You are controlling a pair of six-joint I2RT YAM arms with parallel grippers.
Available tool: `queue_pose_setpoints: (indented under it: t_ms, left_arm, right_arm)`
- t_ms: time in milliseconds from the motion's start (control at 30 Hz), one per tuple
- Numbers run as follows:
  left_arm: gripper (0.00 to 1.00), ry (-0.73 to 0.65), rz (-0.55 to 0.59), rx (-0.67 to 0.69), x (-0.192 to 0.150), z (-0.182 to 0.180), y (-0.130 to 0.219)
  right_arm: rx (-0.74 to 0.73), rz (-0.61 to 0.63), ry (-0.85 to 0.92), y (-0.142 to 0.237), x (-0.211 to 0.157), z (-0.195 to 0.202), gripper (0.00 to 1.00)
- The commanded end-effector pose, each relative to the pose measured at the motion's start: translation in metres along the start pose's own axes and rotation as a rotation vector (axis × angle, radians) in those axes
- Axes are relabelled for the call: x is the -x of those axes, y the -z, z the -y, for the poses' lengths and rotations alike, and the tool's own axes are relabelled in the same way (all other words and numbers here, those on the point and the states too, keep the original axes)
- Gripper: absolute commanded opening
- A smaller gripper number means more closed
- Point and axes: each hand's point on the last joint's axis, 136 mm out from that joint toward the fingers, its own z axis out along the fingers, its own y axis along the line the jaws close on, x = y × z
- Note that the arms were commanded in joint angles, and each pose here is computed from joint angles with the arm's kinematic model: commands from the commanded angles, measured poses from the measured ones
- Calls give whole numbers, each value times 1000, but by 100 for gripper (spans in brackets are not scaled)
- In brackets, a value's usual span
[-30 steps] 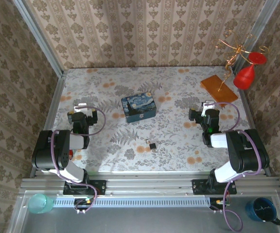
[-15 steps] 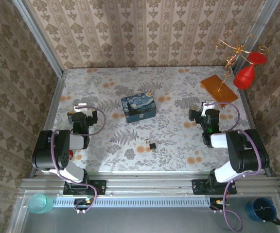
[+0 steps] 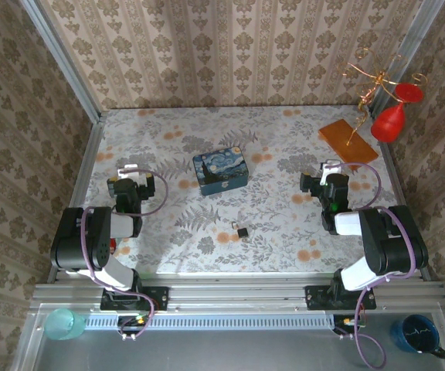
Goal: Unlock the padlock with the key
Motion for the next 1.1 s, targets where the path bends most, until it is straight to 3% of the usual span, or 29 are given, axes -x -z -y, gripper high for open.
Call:
queue_pose_setpoints:
  t_ms: [0,1067]
  left_arm:
    - [100,22,33,-4,10,-1,-2]
    - [100,23,32,-4,10,-1,-2]
  right_arm:
    - [4,54,1,-2,18,-3,100]
    - [9,44,3,-4,17,-5,100]
